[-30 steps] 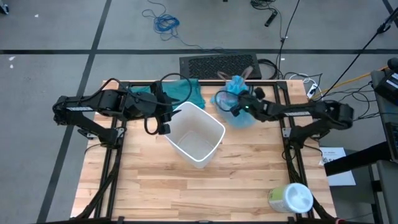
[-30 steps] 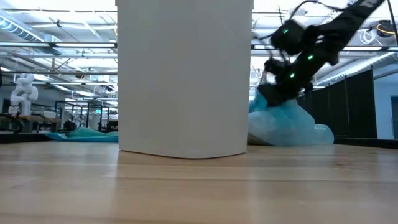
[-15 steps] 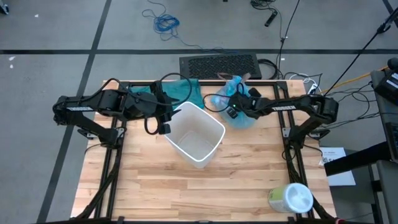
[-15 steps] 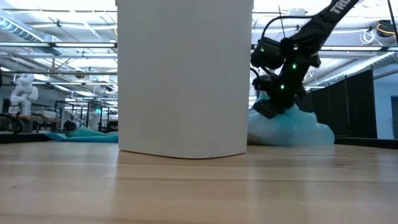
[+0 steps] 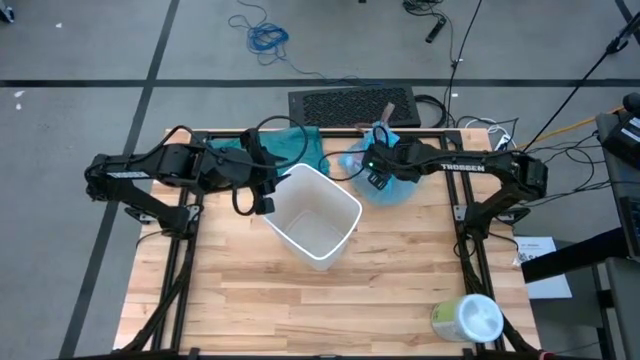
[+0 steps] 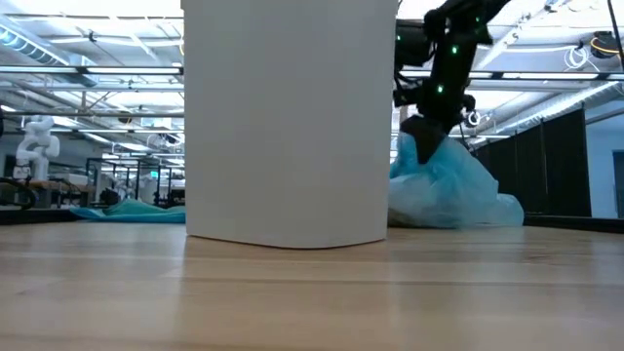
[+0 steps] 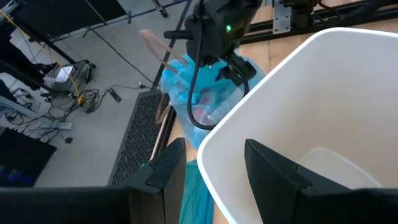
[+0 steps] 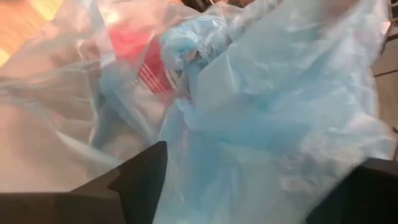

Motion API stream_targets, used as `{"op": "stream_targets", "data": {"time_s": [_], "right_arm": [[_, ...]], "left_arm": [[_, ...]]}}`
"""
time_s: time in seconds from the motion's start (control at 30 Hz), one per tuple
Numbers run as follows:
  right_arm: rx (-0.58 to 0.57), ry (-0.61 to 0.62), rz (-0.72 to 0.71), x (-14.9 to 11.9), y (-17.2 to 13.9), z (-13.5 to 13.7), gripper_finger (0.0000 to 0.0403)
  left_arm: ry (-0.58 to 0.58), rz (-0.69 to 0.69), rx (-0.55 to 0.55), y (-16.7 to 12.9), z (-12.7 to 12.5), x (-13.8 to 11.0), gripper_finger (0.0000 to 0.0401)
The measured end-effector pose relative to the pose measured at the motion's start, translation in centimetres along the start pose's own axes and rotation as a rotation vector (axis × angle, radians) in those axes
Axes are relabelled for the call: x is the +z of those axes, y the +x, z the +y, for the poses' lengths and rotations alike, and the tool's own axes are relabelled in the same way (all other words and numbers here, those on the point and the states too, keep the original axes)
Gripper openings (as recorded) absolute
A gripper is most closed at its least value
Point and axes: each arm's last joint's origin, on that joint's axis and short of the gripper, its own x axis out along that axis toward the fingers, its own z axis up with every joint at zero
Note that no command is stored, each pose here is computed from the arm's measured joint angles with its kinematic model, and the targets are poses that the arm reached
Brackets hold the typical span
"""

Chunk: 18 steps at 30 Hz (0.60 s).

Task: Place trash/remove bag and relplace
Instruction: Remove the blue trash bag from the bin

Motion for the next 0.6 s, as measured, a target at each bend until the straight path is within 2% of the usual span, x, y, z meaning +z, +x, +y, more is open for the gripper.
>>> {"op": "stream_targets", "data": {"time_s": [0.1, 0.23, 0.43, 0.6], "right_arm": [[-0.013, -0.007, 0.037, 0.3, -1.1, -0.6, 0.0303], [-0.001, 0.004, 0.105, 0.6, -2.4, -1.4, 0.0302], [0.015, -0.015, 0.124, 0.7, -4.2, -2.1, 0.0273], [0.119, -0.029, 0.097, 0.4, -5.7, -1.6, 0.0223]], "left_arm": [[0.0, 0.001, 0.004, 0.0, 0.0, 0.0, 0.016], [0.001, 0.002, 0.016, 0.0, 0.0, 0.0, 0.016], [0.001, 0.005, 0.03, 0.0, 0.1, 0.0, 0.016], [-0.001, 0.005, 0.053, 0.0, 0.1, 0.0, 0.016]]}}
